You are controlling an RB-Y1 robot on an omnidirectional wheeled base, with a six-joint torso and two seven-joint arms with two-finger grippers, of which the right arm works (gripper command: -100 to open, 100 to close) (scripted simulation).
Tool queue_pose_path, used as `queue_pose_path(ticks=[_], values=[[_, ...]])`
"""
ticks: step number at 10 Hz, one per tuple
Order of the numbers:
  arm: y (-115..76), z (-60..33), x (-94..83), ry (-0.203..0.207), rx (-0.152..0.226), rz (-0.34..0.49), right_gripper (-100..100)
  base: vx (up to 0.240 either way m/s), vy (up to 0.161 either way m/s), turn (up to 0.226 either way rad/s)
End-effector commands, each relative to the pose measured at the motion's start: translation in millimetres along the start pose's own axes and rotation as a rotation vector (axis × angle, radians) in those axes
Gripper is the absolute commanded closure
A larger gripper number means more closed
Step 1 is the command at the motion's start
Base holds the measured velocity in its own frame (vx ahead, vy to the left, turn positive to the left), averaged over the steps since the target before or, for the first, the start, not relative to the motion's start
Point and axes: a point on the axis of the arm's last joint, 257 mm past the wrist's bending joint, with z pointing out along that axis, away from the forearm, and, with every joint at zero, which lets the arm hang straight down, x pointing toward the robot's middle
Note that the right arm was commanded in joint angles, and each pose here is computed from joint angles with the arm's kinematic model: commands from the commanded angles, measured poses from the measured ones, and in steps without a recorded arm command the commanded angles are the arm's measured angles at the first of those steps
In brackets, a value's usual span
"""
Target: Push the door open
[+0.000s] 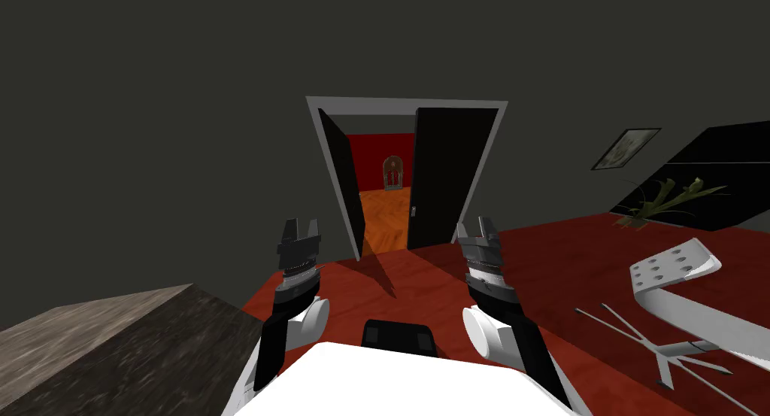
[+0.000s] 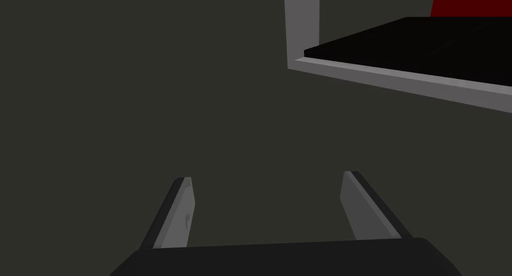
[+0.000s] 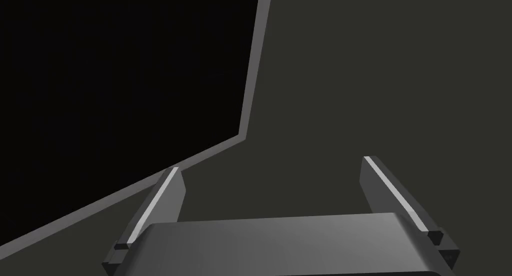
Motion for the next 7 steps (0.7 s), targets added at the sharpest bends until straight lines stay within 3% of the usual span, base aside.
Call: queue_pose_path(ticks=[1,7], values=[[-12.1,-3.3,2.3,0.011,0.020,-0.001,-100,0.199,-0.058,0.036],[-60.4,-19.1,9.6,0.046,0.100,-0.005,-100,0.141,-0.043,0.047]])
